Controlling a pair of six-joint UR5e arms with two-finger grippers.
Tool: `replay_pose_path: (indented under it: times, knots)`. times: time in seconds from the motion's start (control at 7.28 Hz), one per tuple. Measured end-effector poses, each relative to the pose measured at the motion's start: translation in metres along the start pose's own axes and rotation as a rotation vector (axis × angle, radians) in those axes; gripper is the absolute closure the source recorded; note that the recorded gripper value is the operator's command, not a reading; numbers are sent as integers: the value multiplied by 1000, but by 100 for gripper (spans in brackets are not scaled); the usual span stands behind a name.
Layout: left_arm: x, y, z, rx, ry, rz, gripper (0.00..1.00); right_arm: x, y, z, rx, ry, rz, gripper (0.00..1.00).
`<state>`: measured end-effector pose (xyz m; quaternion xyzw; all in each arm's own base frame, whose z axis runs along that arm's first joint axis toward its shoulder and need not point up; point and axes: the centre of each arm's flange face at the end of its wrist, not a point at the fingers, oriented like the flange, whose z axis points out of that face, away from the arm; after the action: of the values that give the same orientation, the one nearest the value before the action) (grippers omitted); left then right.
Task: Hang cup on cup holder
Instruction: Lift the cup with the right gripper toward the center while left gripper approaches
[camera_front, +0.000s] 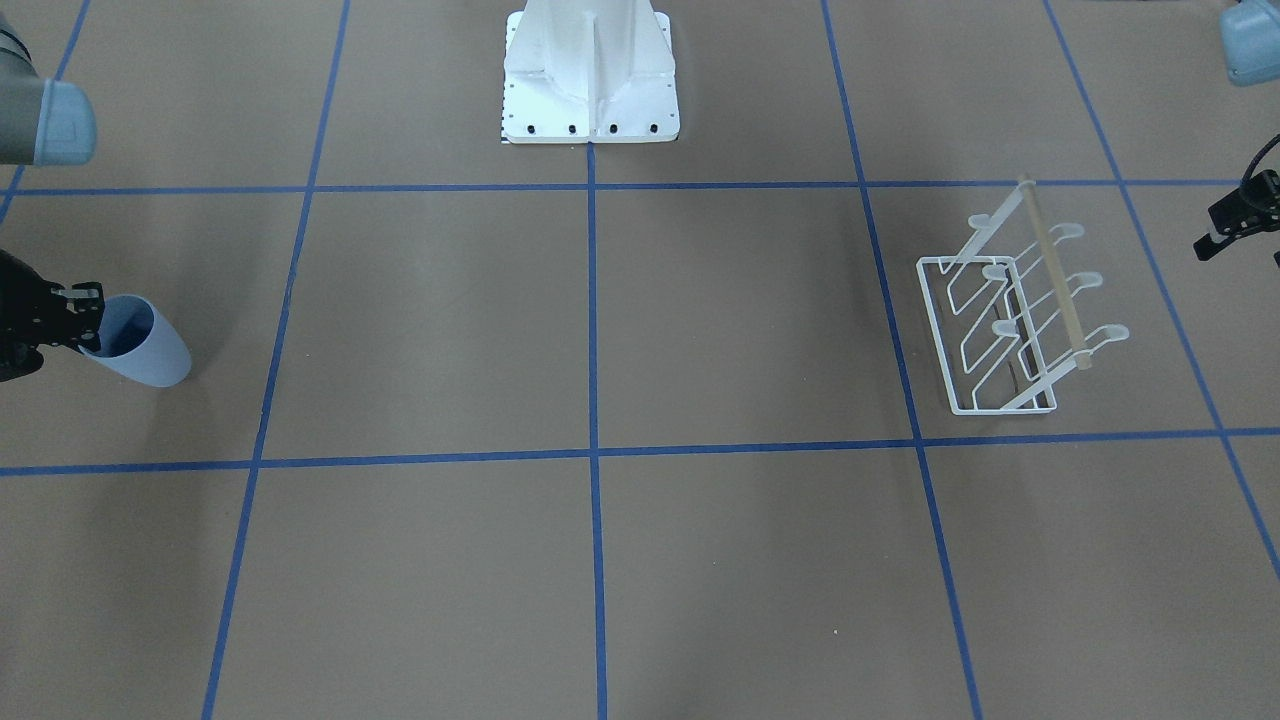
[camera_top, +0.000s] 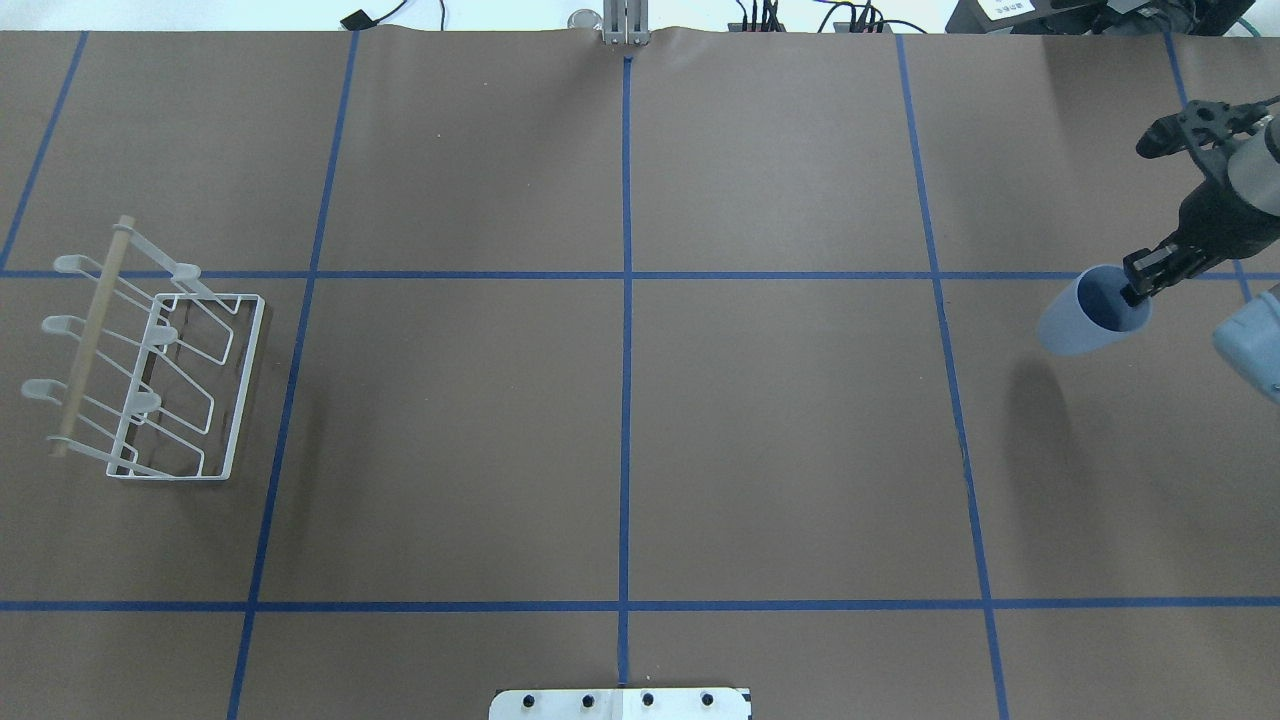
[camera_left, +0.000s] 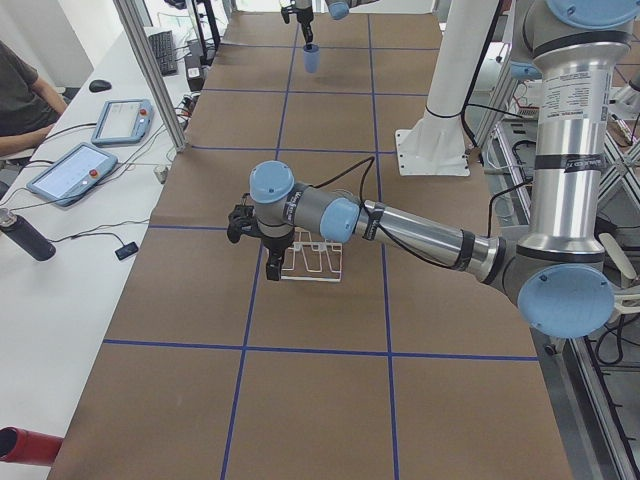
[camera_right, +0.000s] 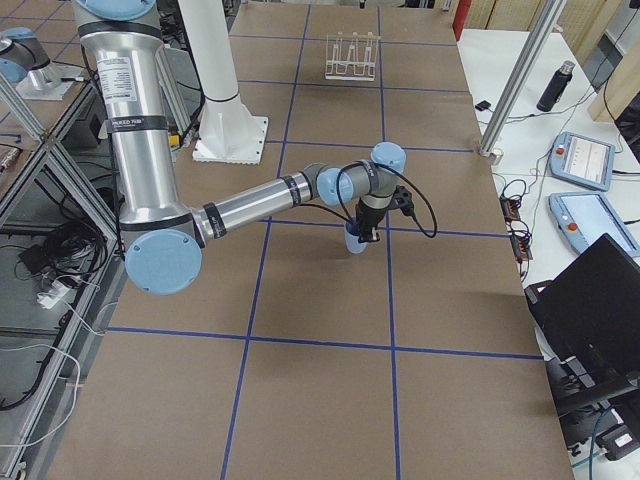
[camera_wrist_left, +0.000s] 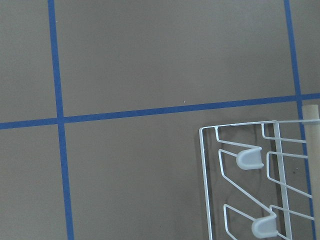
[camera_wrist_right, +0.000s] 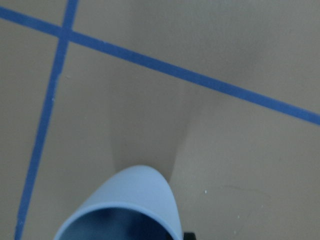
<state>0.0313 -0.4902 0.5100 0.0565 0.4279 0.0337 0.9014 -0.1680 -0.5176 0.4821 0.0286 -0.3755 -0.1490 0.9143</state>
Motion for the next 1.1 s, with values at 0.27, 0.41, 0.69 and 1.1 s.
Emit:
replay_pose_path:
  times: [0.27,0.41,0.69,1.1]
  knots:
    - [2,-1,-2,4,2,3,2,2,0,-20,15,-85,53,100]
    - [9,-5,-5,13,8,-15,2,-6,-3,-28,9,-168,125,100]
    - [29,-17,-15,68,40,-95,2,-35,-11,-50,24,-335,226,100]
    - [98,-34,-4,145,151,-205,2,-68,-8,-81,120,-488,217,100]
